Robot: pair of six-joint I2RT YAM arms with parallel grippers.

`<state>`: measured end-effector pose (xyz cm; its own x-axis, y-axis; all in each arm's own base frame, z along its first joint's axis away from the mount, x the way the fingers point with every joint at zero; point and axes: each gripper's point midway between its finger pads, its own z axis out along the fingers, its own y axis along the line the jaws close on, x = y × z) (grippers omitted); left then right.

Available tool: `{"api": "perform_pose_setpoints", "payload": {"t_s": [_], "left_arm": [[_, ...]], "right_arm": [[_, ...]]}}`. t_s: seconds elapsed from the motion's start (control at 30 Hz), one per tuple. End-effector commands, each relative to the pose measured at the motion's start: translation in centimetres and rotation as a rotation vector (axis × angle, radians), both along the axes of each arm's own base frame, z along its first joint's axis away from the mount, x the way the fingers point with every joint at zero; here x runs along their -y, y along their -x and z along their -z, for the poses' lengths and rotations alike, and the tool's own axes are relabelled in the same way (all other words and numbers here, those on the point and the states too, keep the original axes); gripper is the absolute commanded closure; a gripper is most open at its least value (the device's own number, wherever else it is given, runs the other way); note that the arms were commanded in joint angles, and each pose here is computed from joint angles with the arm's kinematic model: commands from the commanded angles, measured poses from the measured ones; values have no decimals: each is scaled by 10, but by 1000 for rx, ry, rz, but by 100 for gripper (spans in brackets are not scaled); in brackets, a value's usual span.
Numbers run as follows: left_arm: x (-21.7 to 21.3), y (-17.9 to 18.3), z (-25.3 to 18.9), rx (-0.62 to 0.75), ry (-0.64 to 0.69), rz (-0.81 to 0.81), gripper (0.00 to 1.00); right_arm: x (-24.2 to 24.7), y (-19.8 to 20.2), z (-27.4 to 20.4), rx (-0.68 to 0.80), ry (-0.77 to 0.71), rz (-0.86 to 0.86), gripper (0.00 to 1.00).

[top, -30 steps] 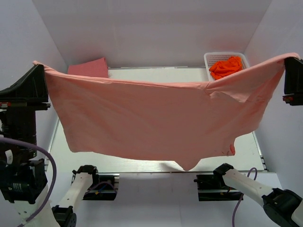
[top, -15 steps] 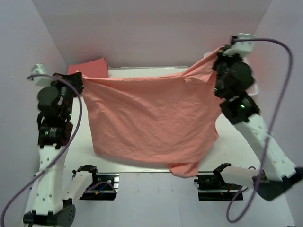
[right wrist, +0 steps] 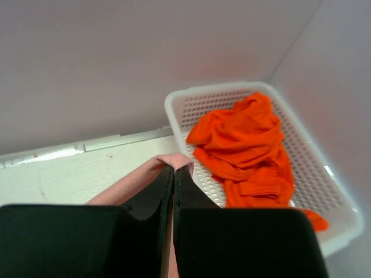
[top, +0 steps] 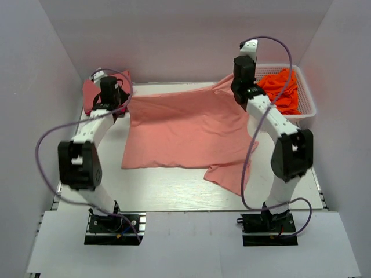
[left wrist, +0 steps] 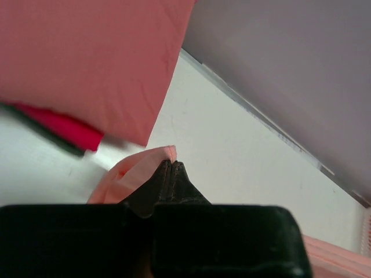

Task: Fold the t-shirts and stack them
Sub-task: Flatten out the tshirt, then grap the side of the flattened tshirt furthest away from the robot with both arms

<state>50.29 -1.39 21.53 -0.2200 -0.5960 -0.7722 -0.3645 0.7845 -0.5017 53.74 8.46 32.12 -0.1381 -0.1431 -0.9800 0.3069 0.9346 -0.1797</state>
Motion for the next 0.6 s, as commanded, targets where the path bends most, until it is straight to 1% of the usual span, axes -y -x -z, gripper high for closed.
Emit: {"api": "perform_pose_setpoints", "payload": {"t_s": [0.0,0.03,0.07,0.1,0.13,0.17,0.2,0.23,0.27,0.3,0.33,0.4,0.43,0.47,0.53,0.57], "left_arm": [[0,-55,-24,129,-30,22,100],[3,-71,-31,159,-25,33,100],[5,-86,5,105,-23,44,100],[6,-95,16,92,-24,44,100],[6,-110,4,132,-23,44,100],[7,-119,7,134,-23,44,100],[9,-130,40,78,-36,64,100],[13,-146,22,125,-48,87,100],[16,-155,46,87,-61,114,100],[16,-159,33,107,-61,113,100],[16,-169,41,108,-70,116,100],[18,-175,52,87,-66,126,100],[20,-179,48,101,-63,135,100],[20,-179,58,80,-63,136,100],[20,-176,57,75,-71,139,100],[19,-173,57,71,-71,139,100]], "right_arm": [[-9,-41,-4,61,-66,-46,100],[-4,-50,4,48,-63,-42,100],[-6,-57,-2,60,-70,-48,100],[-5,-77,25,20,-64,-55,100],[-7,-84,19,34,-69,-66,100],[-9,-94,37,10,-72,-72,100],[-11,-101,21,44,-85,-93,100],[-10,-115,51,-3,-75,-101,100],[-7,-122,55,-9,-84,-96,100],[-5,-123,56,-11,-85,-107,100],[-8,-131,61,-19,-83,-124,100],[-7,-133,63,-22,-90,-138,100],[-8,-133,69,-35,-92,-152,100],[-10,-132,73,-43,-100,-166,100],[-11,-124,70,-57,-107,-177,100],[-11,-119,83,-89,-112,-179,100]]}}
